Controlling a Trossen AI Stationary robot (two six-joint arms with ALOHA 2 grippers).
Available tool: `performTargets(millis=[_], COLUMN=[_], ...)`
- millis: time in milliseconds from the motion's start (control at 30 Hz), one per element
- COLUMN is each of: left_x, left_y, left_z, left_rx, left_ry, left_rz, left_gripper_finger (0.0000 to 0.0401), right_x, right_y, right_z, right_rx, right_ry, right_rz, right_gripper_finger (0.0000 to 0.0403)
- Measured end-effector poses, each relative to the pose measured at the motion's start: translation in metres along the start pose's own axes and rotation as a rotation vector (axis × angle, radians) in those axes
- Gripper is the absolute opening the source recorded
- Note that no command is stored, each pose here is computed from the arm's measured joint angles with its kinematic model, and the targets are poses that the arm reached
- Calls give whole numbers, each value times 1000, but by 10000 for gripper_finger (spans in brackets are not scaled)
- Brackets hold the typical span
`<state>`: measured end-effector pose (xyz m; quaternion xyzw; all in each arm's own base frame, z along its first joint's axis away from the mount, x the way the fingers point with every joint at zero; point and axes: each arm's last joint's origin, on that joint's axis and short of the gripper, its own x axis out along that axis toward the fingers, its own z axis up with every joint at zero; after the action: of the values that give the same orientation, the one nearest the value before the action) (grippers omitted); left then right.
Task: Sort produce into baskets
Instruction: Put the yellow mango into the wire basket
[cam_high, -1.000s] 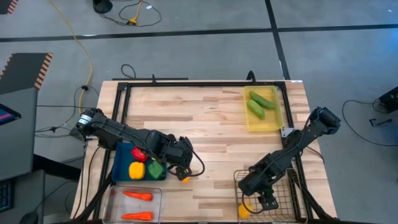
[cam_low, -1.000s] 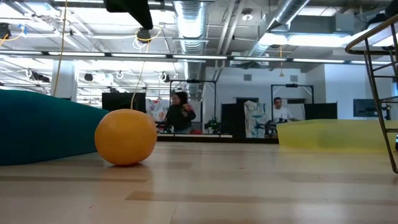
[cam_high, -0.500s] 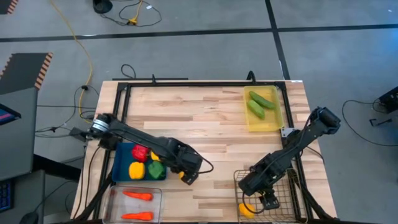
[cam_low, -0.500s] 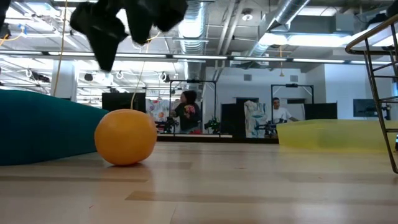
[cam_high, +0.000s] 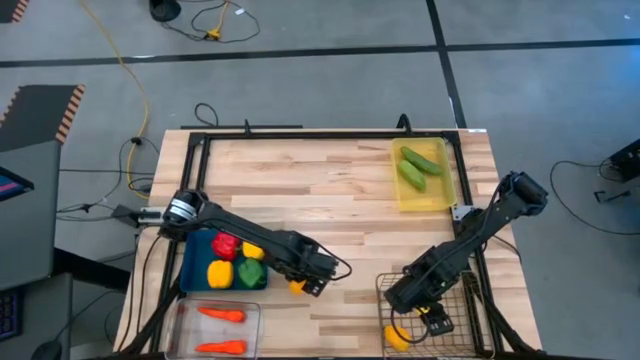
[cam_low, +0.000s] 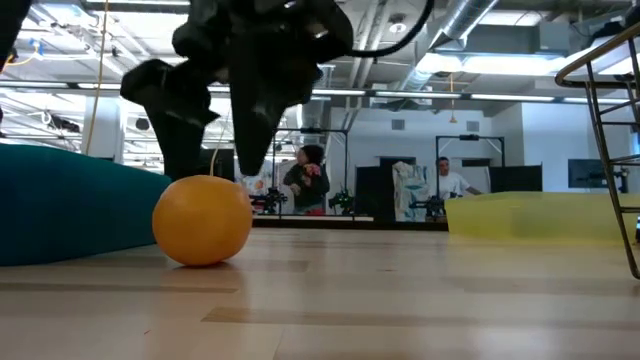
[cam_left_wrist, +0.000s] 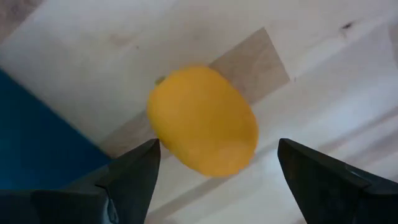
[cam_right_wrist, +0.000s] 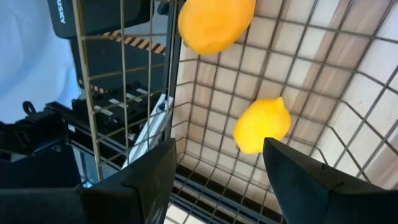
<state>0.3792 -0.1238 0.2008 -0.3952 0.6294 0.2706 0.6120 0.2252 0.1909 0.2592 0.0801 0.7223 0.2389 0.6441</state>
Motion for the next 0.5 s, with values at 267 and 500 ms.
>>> performTargets(millis=[267,500], left_x=[24,31], left_y=[-2,-4], left_z=[8,11], left_rx=[-4,47], left_ry=[8,-21], left_rz=[46,56], left_gripper_finger=[312,284], right_x=[-4,-4], right_y=[1,1], right_z=[-3,-3], right_rx=[-7,-9], right_ry=[-8,-8], right_rz=[2,2], right_gripper_finger=[268,268])
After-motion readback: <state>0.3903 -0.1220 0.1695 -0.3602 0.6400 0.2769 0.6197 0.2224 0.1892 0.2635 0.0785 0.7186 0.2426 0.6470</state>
